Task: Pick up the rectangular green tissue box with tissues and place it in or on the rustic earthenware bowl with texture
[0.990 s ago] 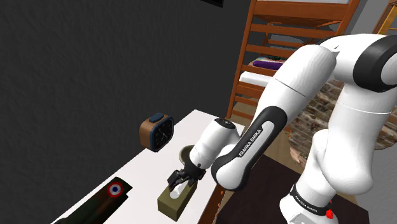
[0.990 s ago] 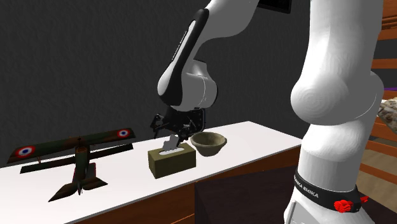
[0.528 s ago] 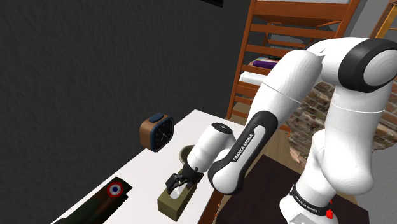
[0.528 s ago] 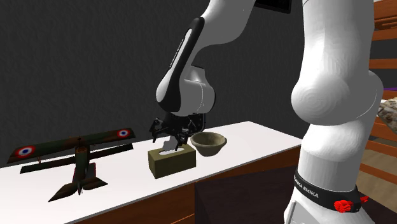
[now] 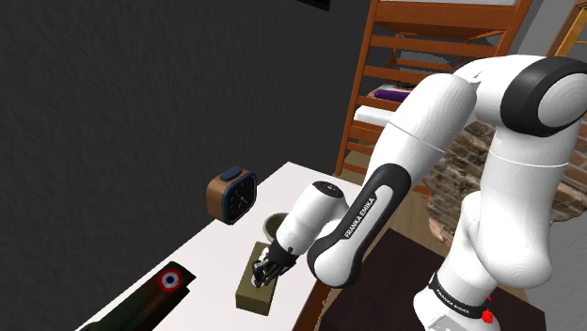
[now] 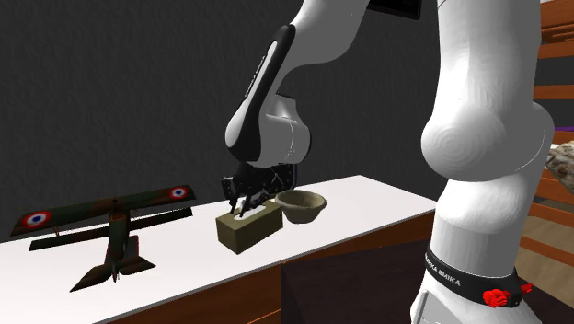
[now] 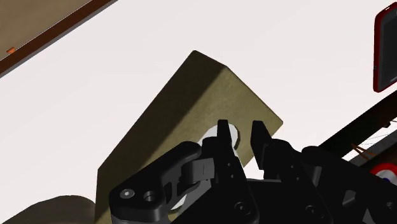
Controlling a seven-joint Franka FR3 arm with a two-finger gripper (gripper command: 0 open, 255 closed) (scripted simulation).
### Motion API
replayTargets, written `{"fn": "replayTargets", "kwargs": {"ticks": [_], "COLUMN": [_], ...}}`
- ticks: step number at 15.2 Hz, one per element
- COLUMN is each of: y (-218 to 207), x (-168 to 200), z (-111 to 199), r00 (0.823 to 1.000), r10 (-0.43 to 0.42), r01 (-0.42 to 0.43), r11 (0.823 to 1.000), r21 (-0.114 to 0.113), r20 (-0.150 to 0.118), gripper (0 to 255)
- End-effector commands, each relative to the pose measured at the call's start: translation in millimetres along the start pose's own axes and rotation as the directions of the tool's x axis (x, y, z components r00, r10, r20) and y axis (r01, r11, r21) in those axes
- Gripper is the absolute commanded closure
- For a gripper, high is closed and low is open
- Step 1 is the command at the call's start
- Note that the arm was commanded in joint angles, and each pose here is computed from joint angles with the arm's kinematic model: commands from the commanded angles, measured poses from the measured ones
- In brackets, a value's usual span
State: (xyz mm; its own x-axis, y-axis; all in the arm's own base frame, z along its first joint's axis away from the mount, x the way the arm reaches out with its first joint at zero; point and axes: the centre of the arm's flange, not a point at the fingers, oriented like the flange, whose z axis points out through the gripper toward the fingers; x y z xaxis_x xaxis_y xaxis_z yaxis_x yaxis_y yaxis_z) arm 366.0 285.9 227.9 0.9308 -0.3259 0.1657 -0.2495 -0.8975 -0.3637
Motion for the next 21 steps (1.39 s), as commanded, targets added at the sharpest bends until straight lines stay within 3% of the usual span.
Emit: {"fn": "replayTargets", "kwargs": {"ticks": [1,6,21], "y": [2,2,-27], "x": [0,0,13], "z": [1,1,-72], "r00": [1.000,1.000,1.000], "r10": [0.001,0.001,0.001], "r01": [-0.001,-0.001,-0.001], "r11": [1.000,1.000,1.000], "r21": [-0.004,-0.004,-0.004], "r20": [0.003,0.003,0.003], "gripper": [255,255,255]}}
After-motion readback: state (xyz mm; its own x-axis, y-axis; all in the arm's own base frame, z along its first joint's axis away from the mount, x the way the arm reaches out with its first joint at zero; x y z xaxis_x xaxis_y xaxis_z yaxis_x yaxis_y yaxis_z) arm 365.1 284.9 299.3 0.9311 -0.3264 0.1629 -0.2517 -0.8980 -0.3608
